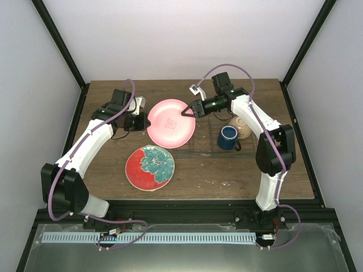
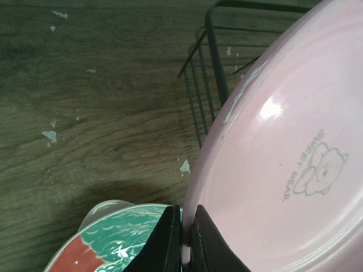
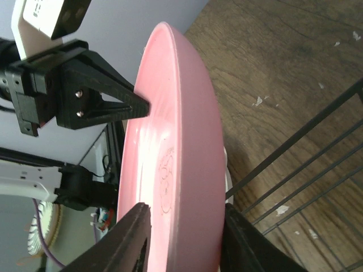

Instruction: Load the mixed dishes into the dish rack

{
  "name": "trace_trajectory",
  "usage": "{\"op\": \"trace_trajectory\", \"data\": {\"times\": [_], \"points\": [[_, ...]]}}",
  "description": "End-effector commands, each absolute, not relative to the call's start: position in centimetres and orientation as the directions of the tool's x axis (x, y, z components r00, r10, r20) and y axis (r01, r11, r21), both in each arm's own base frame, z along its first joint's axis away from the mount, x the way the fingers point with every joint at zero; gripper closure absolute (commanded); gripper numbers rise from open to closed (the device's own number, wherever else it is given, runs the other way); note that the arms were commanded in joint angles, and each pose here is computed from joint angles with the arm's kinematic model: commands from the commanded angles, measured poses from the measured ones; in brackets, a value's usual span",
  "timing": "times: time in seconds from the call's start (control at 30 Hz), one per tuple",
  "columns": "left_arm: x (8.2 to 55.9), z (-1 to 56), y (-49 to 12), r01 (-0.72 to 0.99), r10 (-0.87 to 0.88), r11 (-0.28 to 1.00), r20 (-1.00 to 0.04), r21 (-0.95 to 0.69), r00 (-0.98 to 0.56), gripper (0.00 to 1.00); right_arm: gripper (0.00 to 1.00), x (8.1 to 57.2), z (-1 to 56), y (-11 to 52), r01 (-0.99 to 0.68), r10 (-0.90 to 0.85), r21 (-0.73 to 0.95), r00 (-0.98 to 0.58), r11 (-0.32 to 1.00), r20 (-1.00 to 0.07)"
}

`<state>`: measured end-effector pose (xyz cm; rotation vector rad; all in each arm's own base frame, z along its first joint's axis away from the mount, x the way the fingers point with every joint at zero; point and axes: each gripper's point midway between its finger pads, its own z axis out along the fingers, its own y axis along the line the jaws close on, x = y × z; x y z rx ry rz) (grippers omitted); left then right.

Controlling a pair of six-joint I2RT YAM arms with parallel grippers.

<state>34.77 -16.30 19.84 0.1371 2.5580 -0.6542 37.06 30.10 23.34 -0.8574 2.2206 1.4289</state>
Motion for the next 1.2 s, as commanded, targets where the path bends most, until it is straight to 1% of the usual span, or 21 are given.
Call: {"op": "trace_trajectory", "data": {"times": [0.0,0.1,0.2,0.27,0.37,0.47,0.6,0.67,0.7,0.73,0.77,0.83,1.0,1.17], "points": [[35.9,21.1,-16.9,0.245,-0.022,0.871,-0.532,-0.425,-0.846,1.00,0.85,36.7,25.1,31.0,-0.705,-0.303,0.665,-0.708,0.247,-0.638],[36.0,21.3,-16.9,0.248,-0.024,0.870,-0.538,-0.427,-0.843,1.00,0.94,37.0,24.6,30.8,-0.705,-0.310,0.656,-0.709,0.269,-0.634],[36.1,21.4,-16.9,0.248,-0.024,0.870,-0.539,-0.426,-0.842,0.98,0.99,37.5,24.7,30.6,-0.724,-0.319,0.622,-0.690,0.300,-0.649],[36.1,21.6,-16.9,0.251,-0.023,0.870,-0.542,-0.425,-0.840,0.95,0.99,38.0,24.9,30.5,-0.743,-0.326,0.587,-0.669,0.321,-0.668],[36.1,21.8,-16.9,0.254,-0.018,0.870,-0.543,-0.422,-0.839,0.87,0.99,38.8,25.6,30.2,-0.777,-0.332,0.524,-0.625,0.348,-0.706],[36.0,22.2,-16.9,0.260,-0.014,0.869,-0.546,-0.422,-0.838,0.71,0.99,39.6,26.4,29.9,-0.811,-0.346,0.448,-0.571,0.376,-0.744],[35.8,23.4,-16.9,0.263,-0.027,0.860,-0.554,-0.437,-0.832,0.46,0.99,40.7,27.1,29.0,-0.843,-0.383,0.322,-0.494,0.431,-0.781],[35.9,24.4,-16.6,0.259,-0.050,0.852,-0.564,-0.455,-0.825,0.23,0.99,41.0,27.5,28.3,-0.850,-0.407,0.251,-0.456,0.463,-0.792],[36.1,25.3,-16.4,0.262,-0.062,0.847,-0.576,-0.462,-0.815,0.14,0.99,41.1,27.7,27.9,-0.852,-0.417,0.216,-0.435,0.476,-0.798],[36.2,25.9,-16.1,0.261,-0.075,0.844,-0.586,-0.469,-0.807,0.06,0.99,41.0,28.1,27.5,-0.855,-0.425,0.183,-0.414,0.486,-0.805],[36.6,26.5,-15.7,0.256,-0.090,0.844,-0.595,-0.471,-0.799,0.03,0.99,41.0,28.3,27.1,-0.856,-0.433,0.148,-0.391,0.496,-0.812],[37.2,27.6,-15.1,0.255,-0.104,0.848,-0.616,-0.465,-0.781,0.00,0.99,40.7,29.3,26.3,-0.856,-0.444,0.071,-0.334,0.512,-0.831],[39.0,28.1,-14.3,0.241,-0.119,0.862,-0.641,-0.446,-0.759,0.00,0.99,39.8,32.4,24.4,-0.826,-0.454,-0.135,-0.157,0.547,-0.877],[40.1,27.3,-14.5,0.244,-0.113,0.859,-0.631,-0.450,-0.767,0.00,0.99,38.8,33.3,22.1,-0.743,-0.515,-0.355,0.017,0.567,-0.857]]}}
